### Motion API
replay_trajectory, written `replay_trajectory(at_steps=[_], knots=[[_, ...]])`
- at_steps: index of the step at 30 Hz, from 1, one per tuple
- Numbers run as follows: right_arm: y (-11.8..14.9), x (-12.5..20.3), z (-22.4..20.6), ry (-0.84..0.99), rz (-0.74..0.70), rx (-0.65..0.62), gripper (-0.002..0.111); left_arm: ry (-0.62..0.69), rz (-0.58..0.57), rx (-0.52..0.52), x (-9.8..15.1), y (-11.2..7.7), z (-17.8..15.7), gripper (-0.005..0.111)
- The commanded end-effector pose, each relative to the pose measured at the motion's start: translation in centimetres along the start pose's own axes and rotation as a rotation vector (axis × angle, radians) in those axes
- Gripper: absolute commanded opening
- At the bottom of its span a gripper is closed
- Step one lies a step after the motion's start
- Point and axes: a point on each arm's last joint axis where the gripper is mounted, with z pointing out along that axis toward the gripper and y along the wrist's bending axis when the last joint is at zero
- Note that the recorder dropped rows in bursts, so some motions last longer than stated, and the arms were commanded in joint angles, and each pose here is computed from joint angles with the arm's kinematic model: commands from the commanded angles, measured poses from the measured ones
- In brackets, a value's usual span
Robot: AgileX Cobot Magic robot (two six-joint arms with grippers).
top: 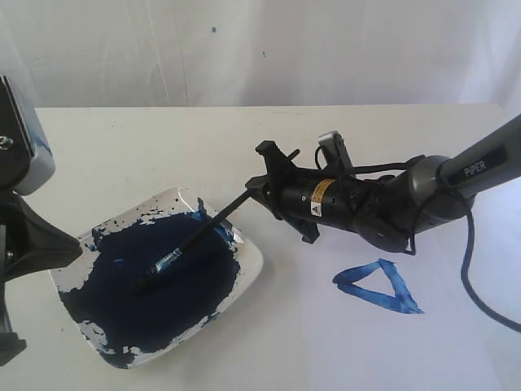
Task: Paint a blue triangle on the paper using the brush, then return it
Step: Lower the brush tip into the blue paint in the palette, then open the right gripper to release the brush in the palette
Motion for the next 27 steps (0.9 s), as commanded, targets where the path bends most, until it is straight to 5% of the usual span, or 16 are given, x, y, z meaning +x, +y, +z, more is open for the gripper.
replay_trajectory(at_steps=[1, 6, 19, 27], knots=[[-0.6, 0.3, 0.3, 0.014, 0.020, 0.017, 0.000, -0.001, -0.019, 0.009, 0.1, -0.1, -0.1, 0.000], [-0.7, 0.3, 0.3, 0.016, 0.023, 0.013, 0.005, -0.001, -0.019, 0.009, 0.1, -0.1, -0.1, 0.000], [0.4, 0.2, 0.1, 0.038, 0.013, -0.101, 0.057, -0.001, -0.019, 0.009, 0.1, -0.1, -0.1, 0.000], [0.4, -1.0, -1.6, 0.190, -0.024, -0.072, 0.059, -0.001, -0.019, 0.009, 0.1, -0.1, -0.1, 0.000]])
